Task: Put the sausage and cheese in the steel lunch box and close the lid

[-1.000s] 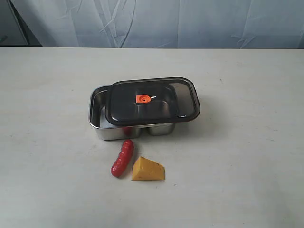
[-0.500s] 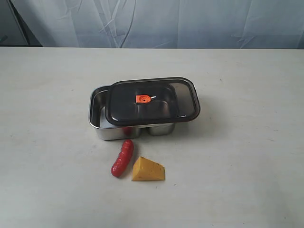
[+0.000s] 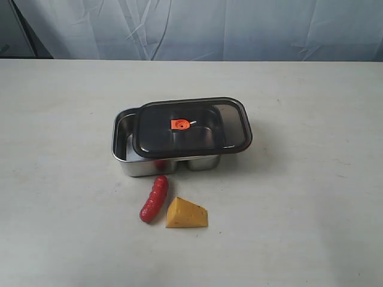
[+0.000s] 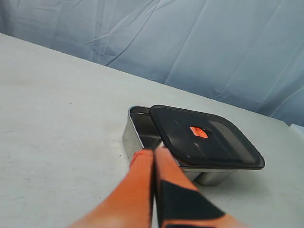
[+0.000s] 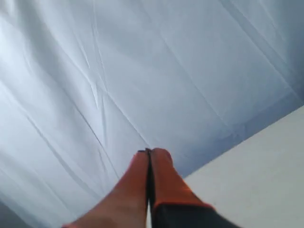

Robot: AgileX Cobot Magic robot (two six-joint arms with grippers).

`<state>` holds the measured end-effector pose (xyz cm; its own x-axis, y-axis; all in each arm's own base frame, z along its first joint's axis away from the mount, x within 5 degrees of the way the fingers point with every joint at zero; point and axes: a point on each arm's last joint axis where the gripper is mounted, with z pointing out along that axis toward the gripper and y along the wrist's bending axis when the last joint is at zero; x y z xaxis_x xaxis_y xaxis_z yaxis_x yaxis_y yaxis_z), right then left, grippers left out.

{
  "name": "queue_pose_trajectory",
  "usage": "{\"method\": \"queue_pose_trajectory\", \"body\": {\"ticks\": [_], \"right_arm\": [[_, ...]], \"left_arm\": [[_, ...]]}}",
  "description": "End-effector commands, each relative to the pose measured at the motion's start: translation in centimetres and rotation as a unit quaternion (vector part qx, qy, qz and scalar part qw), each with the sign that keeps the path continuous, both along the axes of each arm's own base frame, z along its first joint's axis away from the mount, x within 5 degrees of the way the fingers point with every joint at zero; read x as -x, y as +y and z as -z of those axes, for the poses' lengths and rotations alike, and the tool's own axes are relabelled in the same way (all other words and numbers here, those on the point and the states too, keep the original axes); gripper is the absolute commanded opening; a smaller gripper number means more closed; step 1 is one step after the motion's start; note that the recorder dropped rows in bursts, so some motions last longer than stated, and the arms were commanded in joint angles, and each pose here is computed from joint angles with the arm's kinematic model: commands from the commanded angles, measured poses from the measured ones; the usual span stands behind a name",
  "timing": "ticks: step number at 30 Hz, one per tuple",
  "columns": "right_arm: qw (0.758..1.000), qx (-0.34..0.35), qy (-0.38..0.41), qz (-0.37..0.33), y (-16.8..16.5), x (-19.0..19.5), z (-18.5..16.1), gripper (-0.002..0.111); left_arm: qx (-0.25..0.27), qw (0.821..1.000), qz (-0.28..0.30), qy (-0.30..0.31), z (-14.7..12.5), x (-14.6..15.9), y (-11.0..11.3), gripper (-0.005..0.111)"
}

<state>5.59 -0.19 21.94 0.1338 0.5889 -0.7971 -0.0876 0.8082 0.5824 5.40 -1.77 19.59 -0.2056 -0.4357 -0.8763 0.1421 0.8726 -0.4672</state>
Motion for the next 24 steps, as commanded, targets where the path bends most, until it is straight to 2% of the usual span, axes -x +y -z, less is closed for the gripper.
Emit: {"method": "queue_pose_trajectory", "body": {"ticks": [1,6,9,10,11,13,16,19,21,24], "right_arm": [[0.986,-0.155,-0.053,0.021,-0.9,0.3,-0.8,-0.001],[0.98,-0.176,-0.085,0.038,-1.4,0.5,-1.3,-0.001],[0.954,-0.298,-0.026,-0.027,-0.5,0.1,-0.3,-0.001],[0.956,-0.289,-0.001,-0.045,0.0,0.1,-0.4,-0.001],[0.967,-0.249,0.024,-0.056,0.4,0.2,-0.6,-0.001],[0.991,-0.109,0.047,-0.058,0.8,0.7,-2.1,-0.001],[0.999,0.002,0.015,-0.049,0.9,1.4,-4.7,-0.001],[0.997,0.02,0.036,-0.058,1.1,0.7,-6.3,-0.001],[0.992,0.049,0.091,-0.078,1.5,-0.7,-6.4,-0.001],[0.968,0.09,0.197,-0.129,2.4,-4.1,-5.8,-0.001]], "left_arm": [[-0.005,1.0,-0.001,-0.004,0.1,0.0,0.0,0.0],[-0.005,1.0,-0.001,-0.004,0.1,0.0,0.0,0.0],[-0.005,1.0,-0.001,-0.004,0.1,0.0,0.0,0.0],[-0.005,1.0,-0.001,-0.004,0.1,0.0,0.0,0.0],[-0.005,1.0,-0.001,-0.004,0.1,0.0,0.0,0.0],[-0.005,1.0,-0.001,-0.004,0.1,0.0,0.0,0.0],[-0.005,1.0,-0.001,-0.004,0.1,0.0,0.0,0.0],[-0.005,1.0,-0.001,-0.004,0.1,0.0,0.0,0.0],[-0.005,1.0,-0.001,-0.004,0.1,0.0,0.0,0.0],[-0.006,1.0,-0.001,-0.004,0.1,0.0,0.0,0.0]]}}
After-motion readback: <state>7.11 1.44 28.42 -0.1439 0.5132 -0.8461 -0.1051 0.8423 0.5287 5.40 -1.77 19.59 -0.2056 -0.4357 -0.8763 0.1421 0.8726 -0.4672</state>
